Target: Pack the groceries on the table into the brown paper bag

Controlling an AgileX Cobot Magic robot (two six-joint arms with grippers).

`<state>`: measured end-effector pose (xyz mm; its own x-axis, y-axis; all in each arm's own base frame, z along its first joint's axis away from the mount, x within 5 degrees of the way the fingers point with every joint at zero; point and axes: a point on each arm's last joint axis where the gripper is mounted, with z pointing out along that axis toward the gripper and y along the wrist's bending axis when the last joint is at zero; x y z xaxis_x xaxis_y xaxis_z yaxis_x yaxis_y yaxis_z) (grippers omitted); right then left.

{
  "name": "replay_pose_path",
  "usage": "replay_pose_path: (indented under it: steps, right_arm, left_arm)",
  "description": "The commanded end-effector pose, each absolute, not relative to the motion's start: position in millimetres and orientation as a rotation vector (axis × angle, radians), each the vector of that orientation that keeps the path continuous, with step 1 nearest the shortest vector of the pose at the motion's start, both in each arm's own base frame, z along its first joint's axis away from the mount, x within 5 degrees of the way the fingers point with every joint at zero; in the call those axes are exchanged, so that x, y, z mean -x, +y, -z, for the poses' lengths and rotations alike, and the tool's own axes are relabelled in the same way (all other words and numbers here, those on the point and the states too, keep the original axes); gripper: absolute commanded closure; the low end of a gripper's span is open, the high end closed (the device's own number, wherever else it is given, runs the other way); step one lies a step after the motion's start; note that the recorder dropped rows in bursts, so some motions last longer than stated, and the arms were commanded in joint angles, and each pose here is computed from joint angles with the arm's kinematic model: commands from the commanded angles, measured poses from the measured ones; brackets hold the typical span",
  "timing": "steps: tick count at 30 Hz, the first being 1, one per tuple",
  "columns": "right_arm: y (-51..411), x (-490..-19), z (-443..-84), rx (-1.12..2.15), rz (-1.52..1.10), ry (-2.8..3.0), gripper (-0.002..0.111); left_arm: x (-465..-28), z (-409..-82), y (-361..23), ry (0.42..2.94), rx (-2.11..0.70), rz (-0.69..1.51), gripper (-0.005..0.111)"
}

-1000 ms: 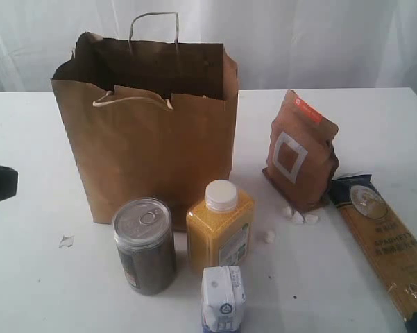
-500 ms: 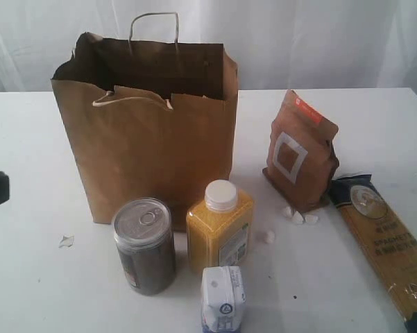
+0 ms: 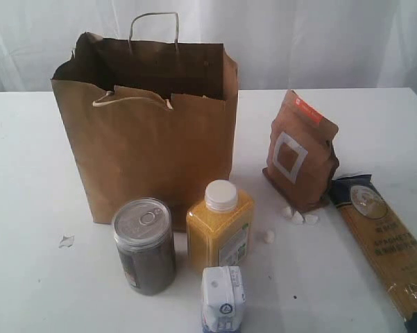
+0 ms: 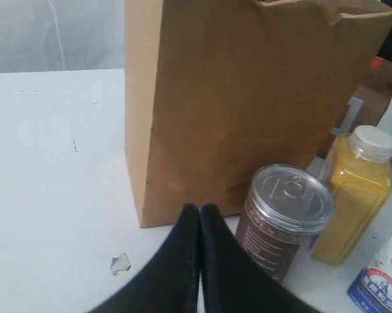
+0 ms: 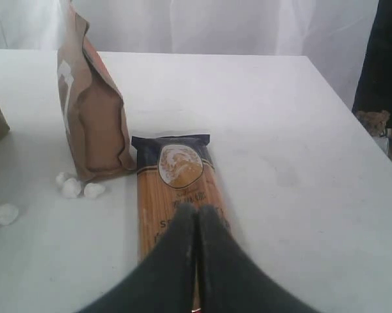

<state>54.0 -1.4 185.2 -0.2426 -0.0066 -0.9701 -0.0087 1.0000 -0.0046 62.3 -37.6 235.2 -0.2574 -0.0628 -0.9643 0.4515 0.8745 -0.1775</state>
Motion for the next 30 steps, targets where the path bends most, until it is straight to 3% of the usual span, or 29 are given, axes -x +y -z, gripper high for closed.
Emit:
replay_pose_path:
  steps: [1,6,8,30]
  right_arm:
    - [-1.1,-53.8,-183.2,0.010,-0.009,1.816,0.108]
    - [-1.1,-53.8,-183.2,0.010,-0.009,1.816,0.108]
    - [-1.1,-53.8,-183.2,0.010,-0.009,1.816,0.108]
    - [-1.1,-53.8,-183.2,0.010,-0.009,1.816,0.108]
  left_arm:
    - [-59.1,-214.5,-32.3,1.728,-0.224,0.505,0.107]
    - [-57.5,-192.1,-26.2,1.682,-0.166,0.476,0.107]
    - [-57.2,-197.9,-23.7,1.611,-0.142,0.468,0.107]
    - [-53.5,-180.9,-25.3,1.798,-0.176,0.465,0.107]
